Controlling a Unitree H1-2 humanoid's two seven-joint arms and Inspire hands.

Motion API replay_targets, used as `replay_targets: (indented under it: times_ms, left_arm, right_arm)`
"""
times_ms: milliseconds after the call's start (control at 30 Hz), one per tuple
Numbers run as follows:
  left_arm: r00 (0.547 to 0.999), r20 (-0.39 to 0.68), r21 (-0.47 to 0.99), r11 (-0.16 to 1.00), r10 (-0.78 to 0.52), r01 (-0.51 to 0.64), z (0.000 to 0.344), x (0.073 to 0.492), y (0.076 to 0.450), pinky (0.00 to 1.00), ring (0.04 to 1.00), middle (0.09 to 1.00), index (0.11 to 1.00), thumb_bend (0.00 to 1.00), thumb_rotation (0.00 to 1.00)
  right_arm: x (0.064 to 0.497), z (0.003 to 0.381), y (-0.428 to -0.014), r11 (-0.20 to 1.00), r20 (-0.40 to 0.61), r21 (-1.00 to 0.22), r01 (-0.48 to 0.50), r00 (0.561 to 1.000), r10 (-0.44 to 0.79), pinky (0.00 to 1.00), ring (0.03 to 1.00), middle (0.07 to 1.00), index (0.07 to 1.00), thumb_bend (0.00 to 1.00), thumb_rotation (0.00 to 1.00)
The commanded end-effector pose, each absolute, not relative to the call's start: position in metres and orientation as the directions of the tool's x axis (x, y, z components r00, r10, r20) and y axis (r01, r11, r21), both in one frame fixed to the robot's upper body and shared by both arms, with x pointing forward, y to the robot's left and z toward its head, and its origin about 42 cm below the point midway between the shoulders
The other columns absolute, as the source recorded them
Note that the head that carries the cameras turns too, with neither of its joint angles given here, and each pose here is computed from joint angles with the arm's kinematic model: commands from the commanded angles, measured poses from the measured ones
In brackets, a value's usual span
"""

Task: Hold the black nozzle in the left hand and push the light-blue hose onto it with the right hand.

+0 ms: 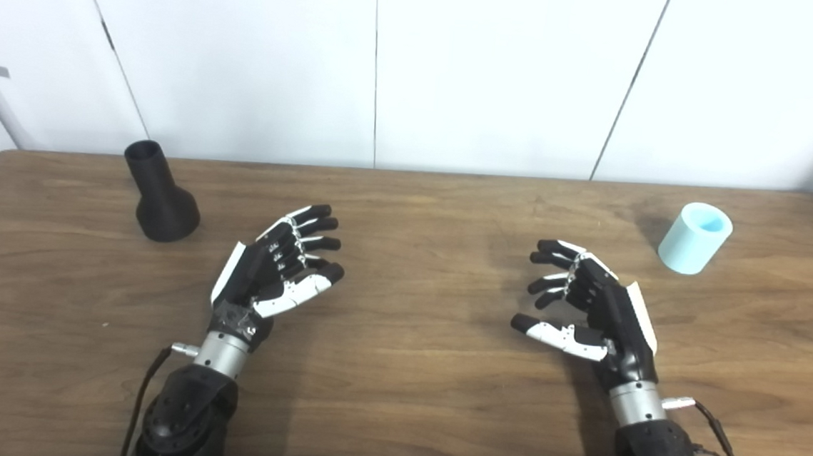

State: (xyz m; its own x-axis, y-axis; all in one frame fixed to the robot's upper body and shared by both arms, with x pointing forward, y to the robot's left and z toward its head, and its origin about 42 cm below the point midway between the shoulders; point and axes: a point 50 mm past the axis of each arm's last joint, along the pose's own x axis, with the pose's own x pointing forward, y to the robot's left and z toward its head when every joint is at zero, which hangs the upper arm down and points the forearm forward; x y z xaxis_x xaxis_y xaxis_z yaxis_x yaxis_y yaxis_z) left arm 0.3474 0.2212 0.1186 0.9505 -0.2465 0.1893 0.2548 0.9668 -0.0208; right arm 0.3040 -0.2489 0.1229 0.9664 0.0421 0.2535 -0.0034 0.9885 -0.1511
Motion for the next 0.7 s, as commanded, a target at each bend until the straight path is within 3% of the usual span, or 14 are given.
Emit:
replay_targets:
  times_ms: [0,433,567,667]
  left_arm:
    - [0.964,0.121,-0.031,0.970,-0.236,0.242,0.092,0.334,0.227,0.57,0.703,0.780,0.793,0.75,0.14]
    - [0.962,0.123,-0.034,0.968,-0.242,0.248,0.092,0.334,0.224,0.57,0.707,0.785,0.791,0.74,0.13]
    - [0.961,0.118,-0.052,0.965,-0.249,0.256,0.086,0.334,0.212,0.57,0.708,0.782,0.782,0.70,0.03]
    - [0.961,0.111,-0.058,0.963,-0.254,0.261,0.076,0.334,0.199,0.59,0.704,0.781,0.781,0.71,0.05]
  right_arm:
    - [0.301,0.121,-0.250,0.989,0.258,-0.148,-0.004,0.965,0.042,0.41,0.535,0.696,0.716,0.72,0.07]
    - [0.301,0.121,-0.253,0.989,0.261,-0.149,-0.002,0.965,0.041,0.42,0.543,0.697,0.715,0.72,0.08]
    - [0.298,0.119,-0.266,0.986,0.250,-0.167,-0.001,0.967,0.044,0.42,0.552,0.706,0.726,0.68,0.02]
    - [0.297,0.116,-0.276,0.989,0.244,-0.145,-0.007,0.969,0.042,0.44,0.571,0.724,0.738,0.66,0.00]
